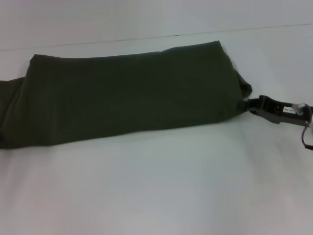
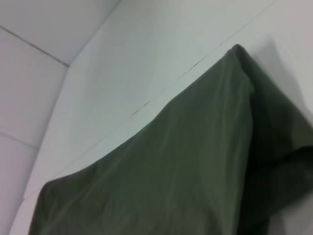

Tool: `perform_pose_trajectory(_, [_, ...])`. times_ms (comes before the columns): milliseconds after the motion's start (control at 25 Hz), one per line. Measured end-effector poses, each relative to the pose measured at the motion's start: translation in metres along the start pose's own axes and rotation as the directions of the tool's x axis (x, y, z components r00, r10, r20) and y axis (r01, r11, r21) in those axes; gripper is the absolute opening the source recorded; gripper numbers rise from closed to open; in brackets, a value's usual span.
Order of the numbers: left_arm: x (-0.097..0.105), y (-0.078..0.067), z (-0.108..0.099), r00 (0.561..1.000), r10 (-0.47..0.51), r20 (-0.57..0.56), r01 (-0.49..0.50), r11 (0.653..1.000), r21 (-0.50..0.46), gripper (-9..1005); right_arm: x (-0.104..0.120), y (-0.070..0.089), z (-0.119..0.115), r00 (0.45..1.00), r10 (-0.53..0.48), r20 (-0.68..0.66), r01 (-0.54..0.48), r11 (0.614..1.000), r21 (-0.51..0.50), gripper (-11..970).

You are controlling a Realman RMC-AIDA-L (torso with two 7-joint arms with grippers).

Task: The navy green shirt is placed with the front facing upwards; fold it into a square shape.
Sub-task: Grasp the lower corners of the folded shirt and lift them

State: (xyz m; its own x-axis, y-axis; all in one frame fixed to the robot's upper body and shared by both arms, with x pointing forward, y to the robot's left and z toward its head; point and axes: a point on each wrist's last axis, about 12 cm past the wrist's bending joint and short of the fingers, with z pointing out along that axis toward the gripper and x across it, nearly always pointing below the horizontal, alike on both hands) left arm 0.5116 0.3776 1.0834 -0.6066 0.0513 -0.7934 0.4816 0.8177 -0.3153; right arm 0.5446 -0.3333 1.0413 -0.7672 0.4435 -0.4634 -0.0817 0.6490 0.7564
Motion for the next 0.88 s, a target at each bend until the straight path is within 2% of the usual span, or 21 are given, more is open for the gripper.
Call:
perform_pose_trajectory(240, [0.016, -0.003, -0.012, 0.999, -0.039, 0.008, 0.039, 0.999, 0.015, 55, 0.013, -0.006, -0.012, 1.0, -0.011, -0.013, 0.011, 1.0, -0.027, 10])
perform_pose_trajectory(400, [0.018, -0.002, -0.013, 0.998, -0.055, 0.016, 0.055, 0.998, 0.001, 61, 0.014, -0.01, -0.018, 1.0, -0.005, 0.0, 0.005, 1.0, -0.02, 10])
perform_pose_trajectory(880, [-0.012, 0.015, 0.002, 0.993, -0.114, 0.031, 0.116, 0.99, -0.08, 81, 0.01, -0.008, -0.017, 1.0, -0.016, -0.003, 0.016, 1.0, -0.024, 11])
